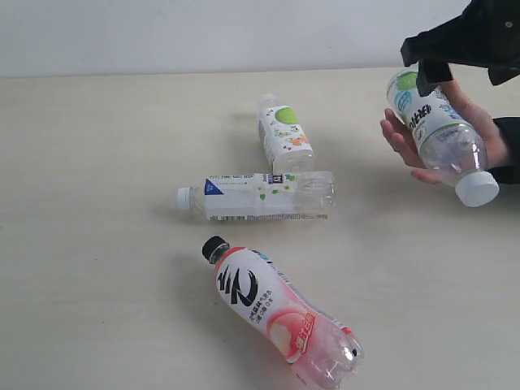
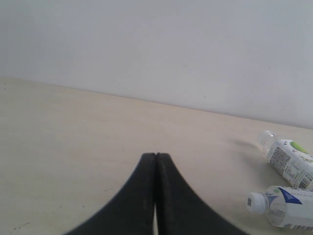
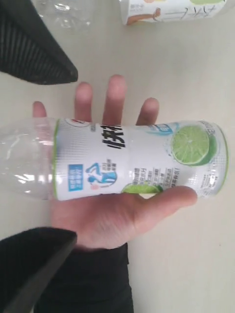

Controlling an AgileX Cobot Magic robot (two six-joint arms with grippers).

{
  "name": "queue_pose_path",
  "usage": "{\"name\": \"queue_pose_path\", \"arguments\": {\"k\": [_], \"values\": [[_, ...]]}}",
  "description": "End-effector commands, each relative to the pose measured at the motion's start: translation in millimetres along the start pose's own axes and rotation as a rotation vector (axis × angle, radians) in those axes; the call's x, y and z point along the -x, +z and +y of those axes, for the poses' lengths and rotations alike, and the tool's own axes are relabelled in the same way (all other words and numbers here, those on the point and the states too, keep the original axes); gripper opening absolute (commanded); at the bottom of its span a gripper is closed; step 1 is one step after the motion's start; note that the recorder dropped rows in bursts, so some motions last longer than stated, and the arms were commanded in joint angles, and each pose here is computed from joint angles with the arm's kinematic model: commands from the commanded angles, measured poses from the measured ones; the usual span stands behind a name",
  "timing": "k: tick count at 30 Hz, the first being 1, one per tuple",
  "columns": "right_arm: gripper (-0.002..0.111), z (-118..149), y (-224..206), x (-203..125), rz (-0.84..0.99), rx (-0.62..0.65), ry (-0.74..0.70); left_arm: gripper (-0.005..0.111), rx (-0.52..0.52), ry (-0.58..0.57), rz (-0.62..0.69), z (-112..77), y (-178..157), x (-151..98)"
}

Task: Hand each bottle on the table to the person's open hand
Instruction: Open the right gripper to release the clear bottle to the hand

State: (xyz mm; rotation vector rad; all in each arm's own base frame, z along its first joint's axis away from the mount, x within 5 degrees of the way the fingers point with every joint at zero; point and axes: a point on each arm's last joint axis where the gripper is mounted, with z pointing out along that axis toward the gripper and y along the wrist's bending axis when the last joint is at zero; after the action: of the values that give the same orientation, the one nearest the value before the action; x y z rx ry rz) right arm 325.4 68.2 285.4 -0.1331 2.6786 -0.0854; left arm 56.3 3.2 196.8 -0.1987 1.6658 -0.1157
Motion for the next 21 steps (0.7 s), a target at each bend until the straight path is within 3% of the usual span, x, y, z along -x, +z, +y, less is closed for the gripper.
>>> {"name": "queue_pose_path", "arguments": {"k": [1, 3, 6, 7, 17, 21], "values": [[0.045, -2.8, -32.4, -10.2, 0.017, 0.039, -0.034, 0.000, -0.002, -0.006, -0.007, 0.0, -0.3, -0.5], [0.024, -2.0, -49.6, -16.0, 0.012, 0.083, -0.037, 0.000, -0.002, -0.006, -0.007, 0.0, -0.3, -0.5], [0.002, -0.4, -69.7, -30.7, -0.013, 0.152, -0.051, 0.000, -0.002, -0.006, -0.007, 0.0, -0.3, -0.5], [0.000, 0.3, -72.9, -36.5, -0.020, 0.173, -0.057, 0.000, -0.002, -0.006, -0.007, 0.0, -0.3, -0.5], [0.000, -9.6, -82.2, -132.8, -0.228, 0.204, -0.138, 0.000, -0.002, -0.006, -0.007, 0.0, -0.3, -0.5], [0.000, -12.8, -87.7, -169.5, -0.375, 0.234, -0.096, 0.000, -0.002, -0.006, -0.007, 0.0, -0.3, -0.5]]}}
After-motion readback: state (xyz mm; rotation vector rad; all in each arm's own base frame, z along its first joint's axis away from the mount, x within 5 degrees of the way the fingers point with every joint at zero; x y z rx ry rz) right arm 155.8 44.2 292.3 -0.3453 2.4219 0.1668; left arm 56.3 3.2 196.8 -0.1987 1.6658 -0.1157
